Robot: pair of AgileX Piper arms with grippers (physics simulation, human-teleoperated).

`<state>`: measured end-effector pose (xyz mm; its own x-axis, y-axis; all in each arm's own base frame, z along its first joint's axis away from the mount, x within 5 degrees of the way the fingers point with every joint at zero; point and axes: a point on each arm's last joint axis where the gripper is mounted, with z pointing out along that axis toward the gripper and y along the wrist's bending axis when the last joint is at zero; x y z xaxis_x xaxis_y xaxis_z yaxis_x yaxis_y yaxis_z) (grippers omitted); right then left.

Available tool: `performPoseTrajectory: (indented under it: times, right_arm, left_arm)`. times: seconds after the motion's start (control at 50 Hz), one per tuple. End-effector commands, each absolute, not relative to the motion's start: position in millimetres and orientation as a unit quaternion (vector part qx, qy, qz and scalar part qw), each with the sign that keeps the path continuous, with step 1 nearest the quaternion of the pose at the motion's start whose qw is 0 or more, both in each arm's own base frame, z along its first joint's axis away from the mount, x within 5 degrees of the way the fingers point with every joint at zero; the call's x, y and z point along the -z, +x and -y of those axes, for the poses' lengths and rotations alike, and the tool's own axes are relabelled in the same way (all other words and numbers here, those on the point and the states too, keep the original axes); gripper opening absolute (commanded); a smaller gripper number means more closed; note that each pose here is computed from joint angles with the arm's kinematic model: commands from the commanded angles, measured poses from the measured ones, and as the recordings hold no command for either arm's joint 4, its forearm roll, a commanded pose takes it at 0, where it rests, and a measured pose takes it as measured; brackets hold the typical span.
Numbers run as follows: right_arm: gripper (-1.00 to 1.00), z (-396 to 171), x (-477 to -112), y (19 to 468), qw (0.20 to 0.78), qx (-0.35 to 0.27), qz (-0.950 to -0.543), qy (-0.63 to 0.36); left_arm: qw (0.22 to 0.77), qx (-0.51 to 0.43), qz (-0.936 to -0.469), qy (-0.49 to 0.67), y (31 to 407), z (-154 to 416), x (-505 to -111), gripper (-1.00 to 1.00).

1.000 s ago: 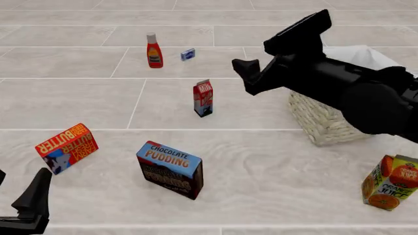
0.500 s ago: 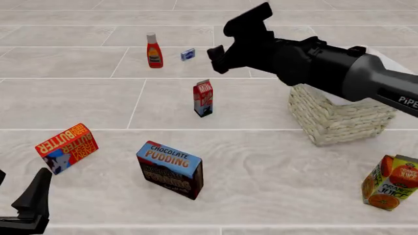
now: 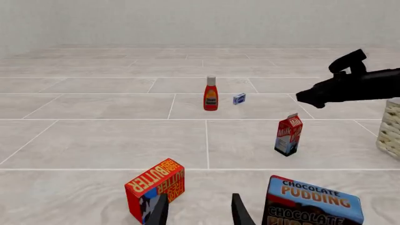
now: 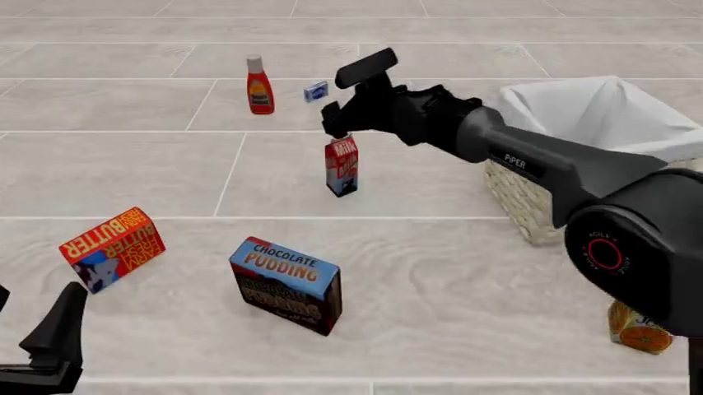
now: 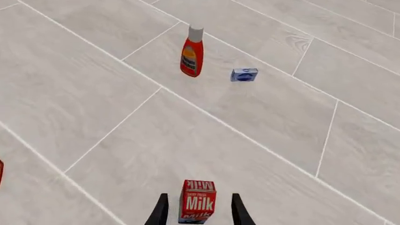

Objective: Pick the milk and place it in the basket.

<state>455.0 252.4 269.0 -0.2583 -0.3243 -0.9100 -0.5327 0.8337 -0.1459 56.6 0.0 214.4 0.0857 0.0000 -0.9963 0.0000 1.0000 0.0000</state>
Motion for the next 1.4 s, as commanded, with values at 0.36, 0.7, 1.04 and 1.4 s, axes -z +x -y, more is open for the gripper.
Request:
performPoseTrajectory:
  times: [0.36, 0.7, 1.04, 1.4]
  right_arm:
    - [1.00, -264.1, -195.7, 501.6, 0.511, -0.093, -0.815, -0.257]
    - [1.00, -274.0, -163.3, 503.4, 0.491, -0.095, -0.826, -0.262]
    - [-1.00, -276.4, -151.0, 503.1, 0.484, -0.097, -0.830, -0.261]
    - [-1.00, -261.2, -188.2, 488.6, 0.520, -0.092, -0.807, -0.264]
  left_arm:
    - [0.737, 0.000, -0.676, 0.000, 56.6, 0.0, -214.4, 1.00]
    - [0.737, 0.000, -0.676, 0.000, 56.6, 0.0, -214.4, 1.00]
    - [0.737, 0.000, -0.676, 0.000, 56.6, 0.0, -214.4, 1.00]
    - [0.737, 0.000, -0.676, 0.000, 56.6, 0.0, -214.4, 1.00]
